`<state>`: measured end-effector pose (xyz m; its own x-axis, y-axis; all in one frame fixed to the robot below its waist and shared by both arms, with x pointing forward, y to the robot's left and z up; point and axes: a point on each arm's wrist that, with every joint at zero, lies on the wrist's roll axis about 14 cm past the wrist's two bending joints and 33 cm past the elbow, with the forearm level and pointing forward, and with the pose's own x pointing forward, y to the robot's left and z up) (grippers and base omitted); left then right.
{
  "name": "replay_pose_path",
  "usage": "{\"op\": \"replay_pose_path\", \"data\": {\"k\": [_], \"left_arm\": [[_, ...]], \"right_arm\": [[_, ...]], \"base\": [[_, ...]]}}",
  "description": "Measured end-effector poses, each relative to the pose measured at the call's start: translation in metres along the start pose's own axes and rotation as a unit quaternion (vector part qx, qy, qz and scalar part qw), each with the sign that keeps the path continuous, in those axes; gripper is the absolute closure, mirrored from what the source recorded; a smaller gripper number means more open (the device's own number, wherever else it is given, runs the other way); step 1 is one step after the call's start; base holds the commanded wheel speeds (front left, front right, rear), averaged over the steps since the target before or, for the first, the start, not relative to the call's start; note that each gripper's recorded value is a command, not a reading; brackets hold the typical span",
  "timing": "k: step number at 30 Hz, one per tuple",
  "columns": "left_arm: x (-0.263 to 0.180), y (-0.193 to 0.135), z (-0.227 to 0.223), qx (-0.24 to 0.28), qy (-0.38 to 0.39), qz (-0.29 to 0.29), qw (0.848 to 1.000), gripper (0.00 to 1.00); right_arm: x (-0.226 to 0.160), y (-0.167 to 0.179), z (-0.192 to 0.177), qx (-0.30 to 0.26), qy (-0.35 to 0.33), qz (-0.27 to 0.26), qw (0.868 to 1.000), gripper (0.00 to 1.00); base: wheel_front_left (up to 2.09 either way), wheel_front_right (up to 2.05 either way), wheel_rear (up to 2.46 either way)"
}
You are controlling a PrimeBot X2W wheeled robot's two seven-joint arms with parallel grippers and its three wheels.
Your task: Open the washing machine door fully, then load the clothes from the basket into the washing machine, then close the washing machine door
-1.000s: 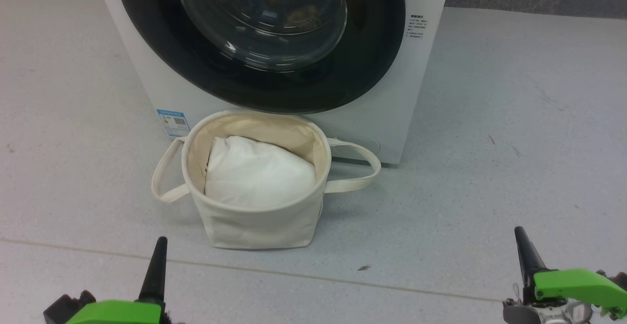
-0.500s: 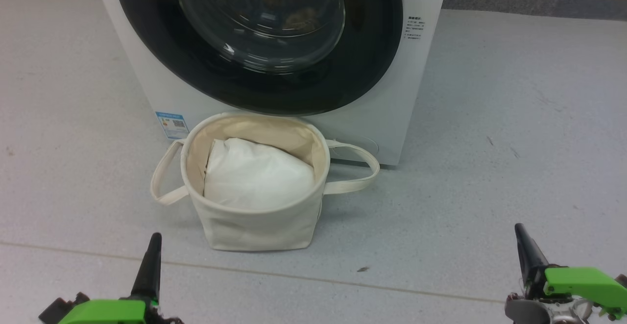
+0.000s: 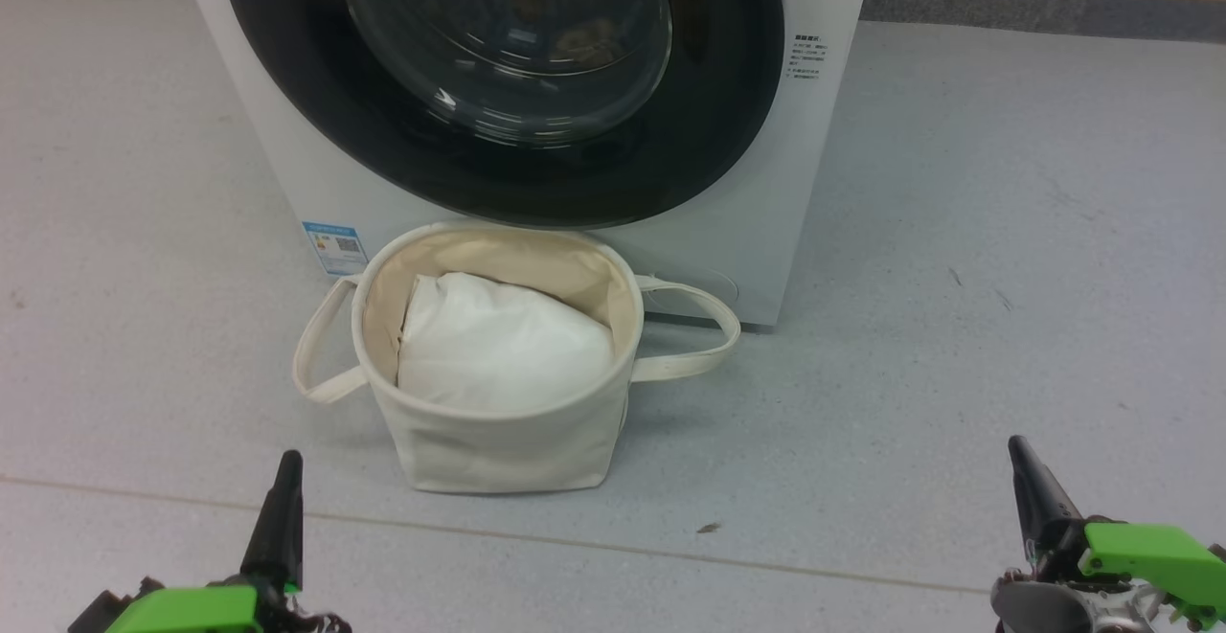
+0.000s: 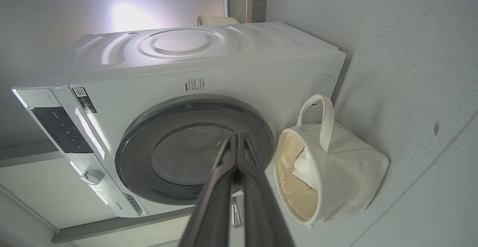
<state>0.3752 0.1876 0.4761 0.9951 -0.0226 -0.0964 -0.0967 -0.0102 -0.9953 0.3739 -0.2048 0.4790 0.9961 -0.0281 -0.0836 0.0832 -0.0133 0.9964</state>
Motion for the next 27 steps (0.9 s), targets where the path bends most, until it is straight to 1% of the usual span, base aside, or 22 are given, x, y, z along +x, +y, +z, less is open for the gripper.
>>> {"op": "replay_pose_path", "data": {"k": [27], "left_arm": [[0.0001,-0.0002,0.0001,0.0,0.0,0.0,1.0,1.0]], "right_arm": [[0.0,0.0002,0.0014,0.001,-0.001,0.0,1.0,1.0]], "base": [[0.0,0.0,0.0]]}}
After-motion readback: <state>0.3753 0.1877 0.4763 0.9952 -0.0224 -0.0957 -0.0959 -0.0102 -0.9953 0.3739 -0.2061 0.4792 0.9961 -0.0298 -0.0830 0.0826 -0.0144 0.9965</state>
